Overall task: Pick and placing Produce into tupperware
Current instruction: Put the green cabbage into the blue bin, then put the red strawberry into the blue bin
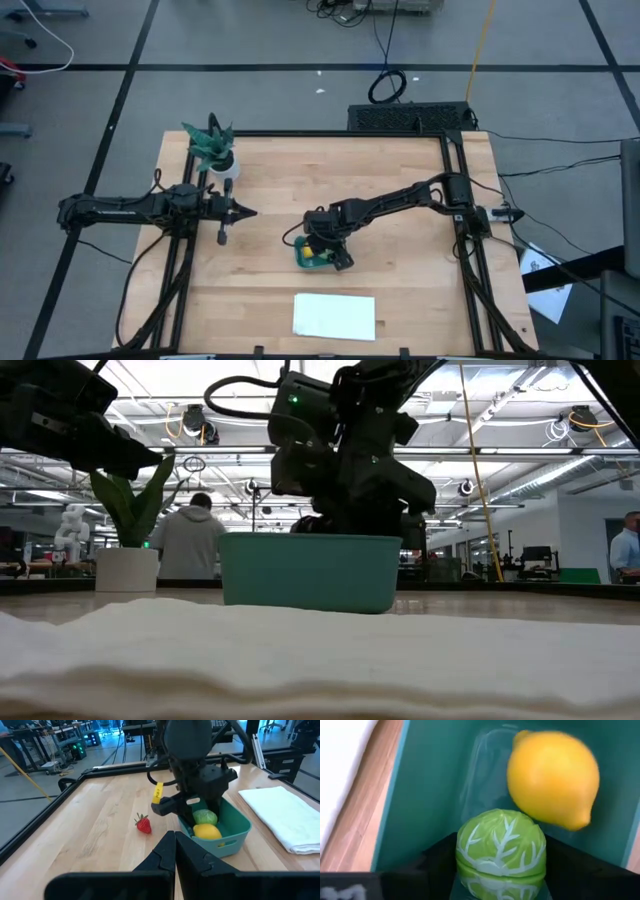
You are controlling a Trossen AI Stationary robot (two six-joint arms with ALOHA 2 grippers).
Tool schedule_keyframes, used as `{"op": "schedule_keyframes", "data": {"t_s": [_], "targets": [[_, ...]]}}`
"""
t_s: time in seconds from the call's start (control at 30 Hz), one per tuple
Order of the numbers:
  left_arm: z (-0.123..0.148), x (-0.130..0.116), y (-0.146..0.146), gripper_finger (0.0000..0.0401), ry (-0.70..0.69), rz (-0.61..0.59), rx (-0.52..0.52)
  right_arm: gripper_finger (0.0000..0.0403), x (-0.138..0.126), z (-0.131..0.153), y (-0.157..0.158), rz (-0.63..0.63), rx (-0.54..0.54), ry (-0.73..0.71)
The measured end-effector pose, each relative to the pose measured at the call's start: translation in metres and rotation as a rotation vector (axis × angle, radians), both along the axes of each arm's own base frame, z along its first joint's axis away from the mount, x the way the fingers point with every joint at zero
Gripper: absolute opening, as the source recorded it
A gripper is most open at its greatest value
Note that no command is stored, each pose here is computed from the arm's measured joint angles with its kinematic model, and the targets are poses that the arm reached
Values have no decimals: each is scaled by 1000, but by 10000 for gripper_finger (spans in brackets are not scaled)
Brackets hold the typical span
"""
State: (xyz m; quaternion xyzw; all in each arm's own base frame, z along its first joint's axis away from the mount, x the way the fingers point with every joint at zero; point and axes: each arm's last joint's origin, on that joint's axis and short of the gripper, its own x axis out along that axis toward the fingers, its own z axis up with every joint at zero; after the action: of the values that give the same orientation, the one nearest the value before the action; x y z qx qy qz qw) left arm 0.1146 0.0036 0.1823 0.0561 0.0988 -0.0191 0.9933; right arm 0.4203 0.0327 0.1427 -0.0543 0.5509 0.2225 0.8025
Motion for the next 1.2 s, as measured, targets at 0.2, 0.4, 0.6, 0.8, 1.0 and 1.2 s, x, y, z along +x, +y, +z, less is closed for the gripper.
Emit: {"op": "schedule_keyframes", "data": {"t_s": [0.2,0.4,0.6,0.8,1.0,1.2], "targets": [[0,0,0,5,1,0,0,270,1,6,-1,-29,-19,-27],[0,0,0,5,1,1,-3,285,-1,6,-2,-42,-42,-6],[0,0,0,5,2,1,-3,285,-4,15,-2,-56,-37,-11],[0,0,0,5,1,1,-3,286,-6,28,-3,-67,-59,-43],[0,0,0,5,2,1,-3,278,-10,47,-4,-69,-82,-95],[0,0,0,5,2,1,-3,219,-11,57,-4,-61,-77,-131]]}}
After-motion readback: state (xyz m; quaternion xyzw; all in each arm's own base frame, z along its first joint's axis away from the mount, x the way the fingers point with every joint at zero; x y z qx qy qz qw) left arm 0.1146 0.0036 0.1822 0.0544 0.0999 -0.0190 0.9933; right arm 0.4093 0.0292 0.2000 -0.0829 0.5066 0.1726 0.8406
